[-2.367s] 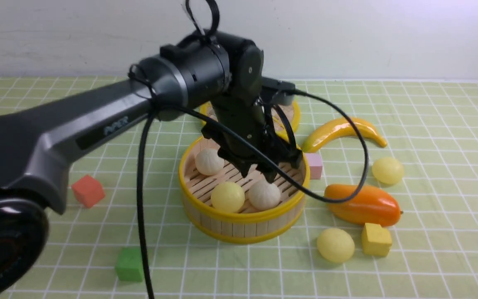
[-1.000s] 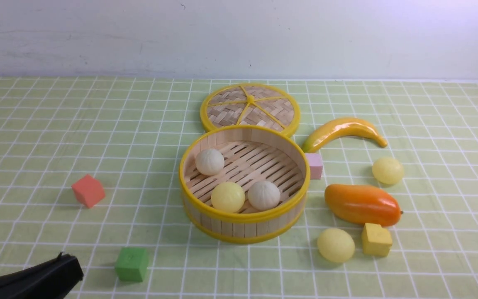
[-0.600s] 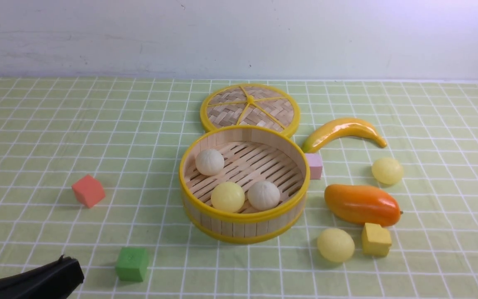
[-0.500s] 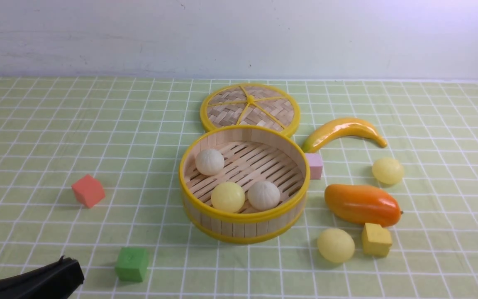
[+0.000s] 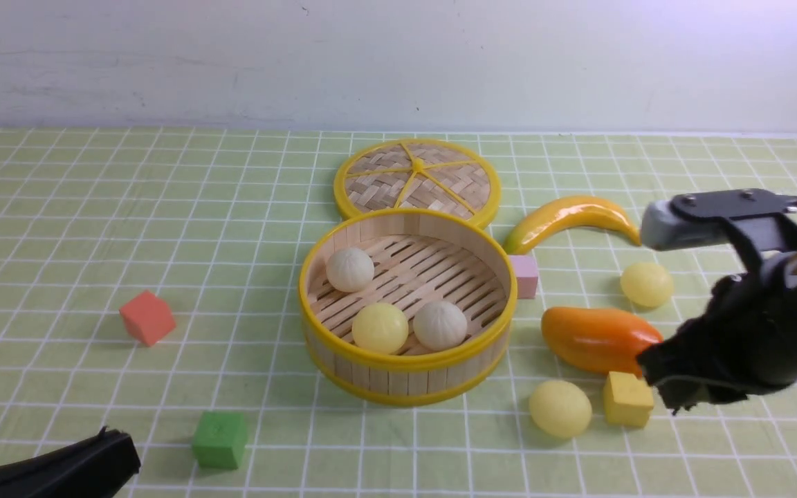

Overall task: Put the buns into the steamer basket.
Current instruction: Use the right arm to grab a steamed stuffed bun

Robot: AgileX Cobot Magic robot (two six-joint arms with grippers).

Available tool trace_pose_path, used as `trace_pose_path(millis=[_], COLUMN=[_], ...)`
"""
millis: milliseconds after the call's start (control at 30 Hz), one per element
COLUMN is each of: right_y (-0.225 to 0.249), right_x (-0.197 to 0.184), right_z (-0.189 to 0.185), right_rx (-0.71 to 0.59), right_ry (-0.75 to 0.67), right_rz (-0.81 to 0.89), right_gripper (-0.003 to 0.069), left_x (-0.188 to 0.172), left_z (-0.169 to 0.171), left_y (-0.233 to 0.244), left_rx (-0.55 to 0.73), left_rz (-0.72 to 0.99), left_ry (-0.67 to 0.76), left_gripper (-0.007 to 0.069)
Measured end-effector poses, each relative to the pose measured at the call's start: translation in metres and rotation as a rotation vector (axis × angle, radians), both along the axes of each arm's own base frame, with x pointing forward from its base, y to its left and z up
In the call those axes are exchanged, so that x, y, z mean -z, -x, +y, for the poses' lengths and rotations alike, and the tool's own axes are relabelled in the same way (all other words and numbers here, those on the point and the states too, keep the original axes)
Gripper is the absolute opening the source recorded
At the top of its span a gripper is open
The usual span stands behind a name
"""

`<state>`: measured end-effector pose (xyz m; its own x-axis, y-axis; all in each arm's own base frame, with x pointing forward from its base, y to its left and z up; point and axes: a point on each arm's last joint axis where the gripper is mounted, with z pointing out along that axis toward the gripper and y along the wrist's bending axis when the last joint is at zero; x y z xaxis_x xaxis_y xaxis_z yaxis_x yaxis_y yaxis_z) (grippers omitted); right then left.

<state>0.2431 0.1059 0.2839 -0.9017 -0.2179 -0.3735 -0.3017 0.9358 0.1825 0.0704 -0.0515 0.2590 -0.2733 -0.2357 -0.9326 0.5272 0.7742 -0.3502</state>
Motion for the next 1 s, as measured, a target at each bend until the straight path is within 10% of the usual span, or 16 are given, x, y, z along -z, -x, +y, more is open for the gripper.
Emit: trace_pose_path(millis=[500, 800, 1000], right_y=[-0.085, -0.102, -0.102], right_x=[0.075, 0.101, 0.101], right_z=[0.041, 0.047, 0.047], right_rx=[0.012, 0.024, 0.022], right_ry=[0.058, 0.067, 0.069], right_rz=[0.123, 0.125, 0.13], right_gripper=[0.0359, 0.0336, 0.0148], left_x=[0.0, 0.0, 0.0], left_z=[0.0, 0.0, 0.0], left_y=[0.0, 0.0, 0.0], left_rx=[0.0, 0.0, 0.0], left_rz=[0.002, 0.003, 0.004], left_ry=[0.001, 0.003, 0.004], left_gripper=[0.0003, 0.0011, 0.0018])
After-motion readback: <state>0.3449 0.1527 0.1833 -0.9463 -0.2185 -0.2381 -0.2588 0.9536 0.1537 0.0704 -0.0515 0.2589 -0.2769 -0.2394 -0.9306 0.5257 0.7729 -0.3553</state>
